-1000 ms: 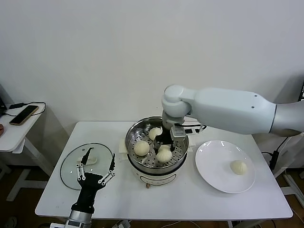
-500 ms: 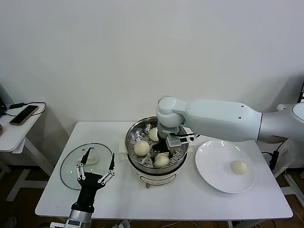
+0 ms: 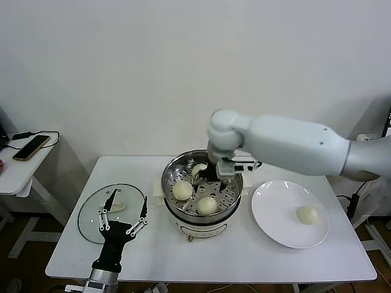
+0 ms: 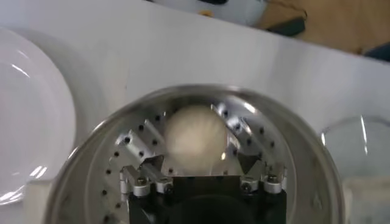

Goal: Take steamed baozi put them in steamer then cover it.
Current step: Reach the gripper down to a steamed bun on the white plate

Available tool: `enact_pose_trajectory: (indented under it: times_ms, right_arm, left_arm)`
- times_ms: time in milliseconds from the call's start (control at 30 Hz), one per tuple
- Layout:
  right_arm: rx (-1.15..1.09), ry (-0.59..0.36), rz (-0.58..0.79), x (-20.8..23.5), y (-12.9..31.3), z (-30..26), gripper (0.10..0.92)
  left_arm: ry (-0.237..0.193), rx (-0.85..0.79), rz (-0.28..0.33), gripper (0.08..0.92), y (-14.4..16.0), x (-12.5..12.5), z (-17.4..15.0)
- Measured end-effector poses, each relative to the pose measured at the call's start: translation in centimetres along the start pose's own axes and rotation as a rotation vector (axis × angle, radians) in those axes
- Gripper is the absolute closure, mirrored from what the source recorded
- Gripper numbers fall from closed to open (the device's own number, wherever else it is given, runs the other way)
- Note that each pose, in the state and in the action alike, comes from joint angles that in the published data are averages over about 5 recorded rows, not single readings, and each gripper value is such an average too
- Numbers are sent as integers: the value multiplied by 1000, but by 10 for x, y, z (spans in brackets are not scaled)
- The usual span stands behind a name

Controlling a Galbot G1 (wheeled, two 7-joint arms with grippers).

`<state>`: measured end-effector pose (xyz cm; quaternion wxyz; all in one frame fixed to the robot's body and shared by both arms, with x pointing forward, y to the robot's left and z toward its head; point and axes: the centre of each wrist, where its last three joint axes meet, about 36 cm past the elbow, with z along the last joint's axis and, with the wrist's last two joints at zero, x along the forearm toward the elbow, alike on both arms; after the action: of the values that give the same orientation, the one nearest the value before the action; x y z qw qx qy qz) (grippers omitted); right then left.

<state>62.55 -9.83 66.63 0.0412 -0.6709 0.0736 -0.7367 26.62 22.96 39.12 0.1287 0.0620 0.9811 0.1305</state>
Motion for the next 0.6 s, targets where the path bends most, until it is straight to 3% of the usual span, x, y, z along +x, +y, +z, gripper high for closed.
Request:
enact_pose_trajectory:
  times_ms: [300, 600]
  right_arm:
    - [-625, 28, 82, 48, 119, 49, 200]
    - [-1153, 45, 56, 41, 275, 64, 200]
  left_arm:
    - [-9, 4, 8, 177, -3, 0, -4]
    - [-12, 7, 13, 177, -5, 1, -5]
